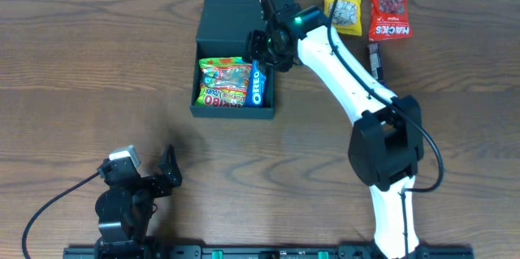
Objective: Pack container
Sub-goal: 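Grasp the blue Oreo pack with right gripper, place in box, then grasp the yellow candy bag with right gripper, drop into box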
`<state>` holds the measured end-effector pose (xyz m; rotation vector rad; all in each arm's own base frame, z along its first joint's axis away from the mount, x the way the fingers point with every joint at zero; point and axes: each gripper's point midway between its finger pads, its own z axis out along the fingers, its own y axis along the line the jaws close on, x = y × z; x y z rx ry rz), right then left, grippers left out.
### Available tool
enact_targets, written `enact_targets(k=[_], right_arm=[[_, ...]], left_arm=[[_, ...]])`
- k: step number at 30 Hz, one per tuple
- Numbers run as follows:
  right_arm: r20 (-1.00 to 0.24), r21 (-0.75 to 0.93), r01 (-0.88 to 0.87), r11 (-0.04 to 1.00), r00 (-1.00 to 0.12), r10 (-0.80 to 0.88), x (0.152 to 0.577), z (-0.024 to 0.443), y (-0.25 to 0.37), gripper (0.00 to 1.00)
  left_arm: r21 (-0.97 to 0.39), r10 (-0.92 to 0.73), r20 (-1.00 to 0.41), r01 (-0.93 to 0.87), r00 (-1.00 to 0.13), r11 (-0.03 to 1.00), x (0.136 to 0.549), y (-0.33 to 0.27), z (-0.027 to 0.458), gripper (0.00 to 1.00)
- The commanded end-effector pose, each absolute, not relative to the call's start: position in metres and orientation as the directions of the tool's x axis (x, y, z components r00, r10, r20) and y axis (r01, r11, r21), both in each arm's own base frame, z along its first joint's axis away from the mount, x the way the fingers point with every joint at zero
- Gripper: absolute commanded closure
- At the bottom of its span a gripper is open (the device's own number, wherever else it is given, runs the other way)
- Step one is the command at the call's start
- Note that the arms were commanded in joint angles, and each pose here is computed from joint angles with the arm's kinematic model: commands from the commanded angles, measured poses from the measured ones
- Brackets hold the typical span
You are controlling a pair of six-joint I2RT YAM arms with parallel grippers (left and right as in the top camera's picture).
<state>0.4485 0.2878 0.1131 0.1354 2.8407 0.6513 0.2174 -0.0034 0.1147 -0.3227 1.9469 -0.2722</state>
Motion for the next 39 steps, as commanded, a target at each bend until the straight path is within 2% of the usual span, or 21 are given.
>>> enact_targets(k=[1,4,6,8,12,18,21,25,27,36,39], right_arm=[[-0.329,0.475,-0.092,0.875,-0.941,0.080,0.449,0.171,0.289,0.35],[-0.454,0.432,-0.245,0.868,-0.891,-0.025,0.450,0.202,0.286,0.34],[-0.520,0.365,-0.298,0.882,-0.851,-0.072,0.452,0.215,0.278,0.30],[-0.559,0.299,-0.282,0.911,-0.826,-0.072,0.459,0.221,0.266,0.01],[-0.680,0.127,-0.256,0.958,-0.726,-0.104,0.494,0.235,0.230,0.01],[-0.794,0.107,-0.077,0.991,-0.606,0.039,0.564,0.256,0.134,0.01],[-0.845,0.115,0.021,0.993,-0.523,0.109,0.604,0.255,0.071,0.04],[-0.877,0.097,0.062,0.993,-0.467,0.115,0.635,0.235,0.034,0.07],[-0.880,0.096,0.079,0.992,-0.459,0.121,0.651,0.210,0.023,0.08],[-0.850,0.090,0.084,0.992,-0.513,0.120,0.680,0.098,0.025,0.07],[-0.843,0.089,0.084,0.992,-0.524,0.120,0.682,0.079,0.025,0.06]], left_arm=[[-0.338,-0.354,-0.853,-0.112,-0.384,0.934,0.217,-0.002,0.107,0.05],[-0.338,-0.354,-0.853,-0.112,-0.384,0.934,0.217,-0.002,0.106,0.05],[-0.338,-0.354,-0.853,-0.112,-0.384,0.934,0.217,-0.002,0.106,0.05],[-0.338,-0.354,-0.853,-0.112,-0.384,0.934,0.217,-0.002,0.106,0.05],[-0.338,-0.354,-0.853,-0.112,-0.384,0.934,0.217,-0.002,0.106,0.05],[-0.338,-0.354,-0.853,-0.112,-0.384,0.934,0.217,-0.002,0.106,0.05],[-0.338,-0.354,-0.853,-0.112,-0.384,0.934,0.217,-0.002,0.106,0.05],[-0.338,-0.354,-0.853,-0.112,-0.384,0.934,0.217,-0.002,0.106,0.05],[-0.338,-0.354,-0.853,-0.112,-0.384,0.934,0.217,-0.002,0.106,0.05],[-0.338,-0.354,-0.853,-0.112,-0.384,0.934,0.217,-0.002,0.106,0.05],[-0.338,-0.354,-0.853,-0.112,-0.384,0.934,0.217,-0.002,0.106,0.05]])
